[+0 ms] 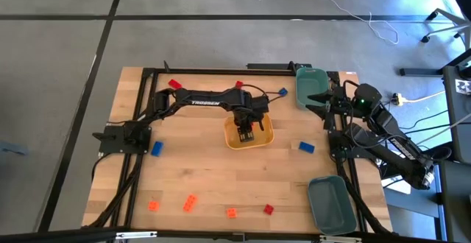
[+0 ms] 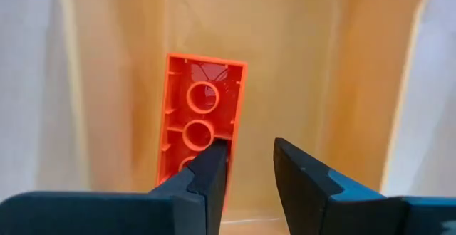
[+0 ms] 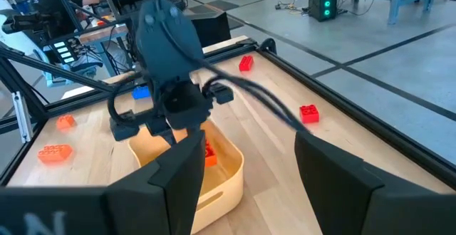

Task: Sort & place blocks by color
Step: Put the orange game piece into the yellow bin

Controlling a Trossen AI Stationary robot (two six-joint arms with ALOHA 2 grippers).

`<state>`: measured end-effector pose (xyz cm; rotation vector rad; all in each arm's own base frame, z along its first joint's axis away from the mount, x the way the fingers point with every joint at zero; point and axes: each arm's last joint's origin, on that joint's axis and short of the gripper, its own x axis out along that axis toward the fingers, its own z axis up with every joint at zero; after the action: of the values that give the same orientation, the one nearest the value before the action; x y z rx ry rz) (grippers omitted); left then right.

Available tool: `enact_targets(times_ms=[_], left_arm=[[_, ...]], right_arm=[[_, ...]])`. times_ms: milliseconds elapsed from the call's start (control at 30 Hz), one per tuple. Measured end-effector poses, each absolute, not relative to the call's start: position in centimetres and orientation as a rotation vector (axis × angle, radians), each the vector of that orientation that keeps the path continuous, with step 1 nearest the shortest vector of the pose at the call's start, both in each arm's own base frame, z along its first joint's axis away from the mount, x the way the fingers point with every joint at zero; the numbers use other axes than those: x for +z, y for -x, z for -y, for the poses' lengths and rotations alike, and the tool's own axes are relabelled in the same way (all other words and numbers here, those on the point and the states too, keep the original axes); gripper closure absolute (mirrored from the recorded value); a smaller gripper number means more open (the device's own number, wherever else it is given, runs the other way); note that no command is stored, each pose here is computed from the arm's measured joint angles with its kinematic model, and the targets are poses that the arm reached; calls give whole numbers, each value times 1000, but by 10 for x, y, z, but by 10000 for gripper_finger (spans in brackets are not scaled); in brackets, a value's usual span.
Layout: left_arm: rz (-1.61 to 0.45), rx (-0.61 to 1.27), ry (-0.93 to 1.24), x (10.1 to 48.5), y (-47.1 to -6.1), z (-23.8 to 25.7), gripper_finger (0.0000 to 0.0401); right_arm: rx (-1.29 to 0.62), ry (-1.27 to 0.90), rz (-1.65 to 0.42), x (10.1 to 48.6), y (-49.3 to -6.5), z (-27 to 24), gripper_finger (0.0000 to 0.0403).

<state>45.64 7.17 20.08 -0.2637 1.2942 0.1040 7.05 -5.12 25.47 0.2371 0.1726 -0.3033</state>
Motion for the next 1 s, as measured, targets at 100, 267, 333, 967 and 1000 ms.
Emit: enact_targets(times_ms=[100,267,333,967,1000], left_arm=[[-1286,114,225,203,-458,-73,293],[-1276,132,213,205,-459,-73,293],[-1275,143,216,205,-459,-71,294],[-1265,104,162,205,-462,-64,291],[-1264,103,162,205,-462,-64,287]], right_arm=[[-303,-237,-173,255,-70,51,185],[-303,-237,-173,255,-70,51,185],[-303,-238,-173,255,-70,51,185],[-296,-238,-173,255,-71,51,185],[-296,-238,-173,255,-71,51,185]])
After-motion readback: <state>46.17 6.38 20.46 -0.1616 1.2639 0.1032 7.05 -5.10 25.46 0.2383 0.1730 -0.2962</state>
